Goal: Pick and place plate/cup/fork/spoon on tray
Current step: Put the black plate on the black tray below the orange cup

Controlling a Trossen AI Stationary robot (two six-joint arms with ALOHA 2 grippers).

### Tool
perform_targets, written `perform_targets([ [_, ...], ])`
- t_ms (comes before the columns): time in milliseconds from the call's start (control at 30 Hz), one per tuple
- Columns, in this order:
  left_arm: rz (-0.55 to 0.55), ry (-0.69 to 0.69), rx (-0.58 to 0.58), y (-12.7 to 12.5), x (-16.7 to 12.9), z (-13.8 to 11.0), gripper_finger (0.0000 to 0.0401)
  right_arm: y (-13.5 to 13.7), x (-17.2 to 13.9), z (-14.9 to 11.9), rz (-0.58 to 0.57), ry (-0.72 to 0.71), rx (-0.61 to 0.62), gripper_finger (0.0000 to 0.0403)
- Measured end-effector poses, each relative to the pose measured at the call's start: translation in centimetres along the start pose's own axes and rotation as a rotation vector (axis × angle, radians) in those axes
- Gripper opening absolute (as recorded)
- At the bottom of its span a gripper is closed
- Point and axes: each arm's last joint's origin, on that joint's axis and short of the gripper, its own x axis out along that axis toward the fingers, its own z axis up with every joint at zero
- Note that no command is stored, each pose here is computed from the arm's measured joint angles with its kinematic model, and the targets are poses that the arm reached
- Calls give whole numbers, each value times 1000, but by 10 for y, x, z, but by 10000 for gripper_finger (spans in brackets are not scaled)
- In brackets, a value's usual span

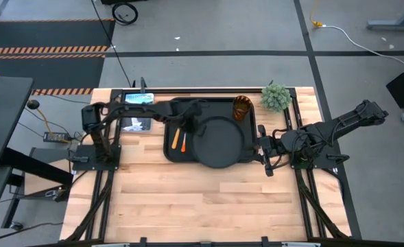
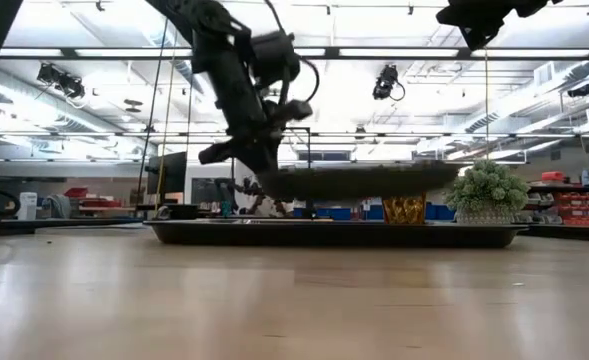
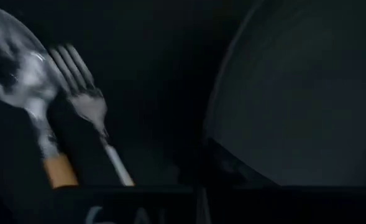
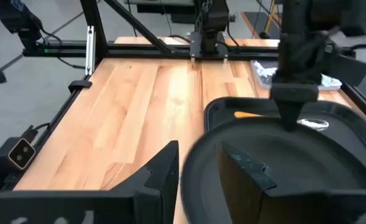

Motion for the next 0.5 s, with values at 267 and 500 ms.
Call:
perform_targets([
  [267,31,-14,-1,11,11,11,13,0,0,0,0,0,0,116],
  [500,69,-51,3,13,13,12,14,0,0,1,1,-6,1,116],
])
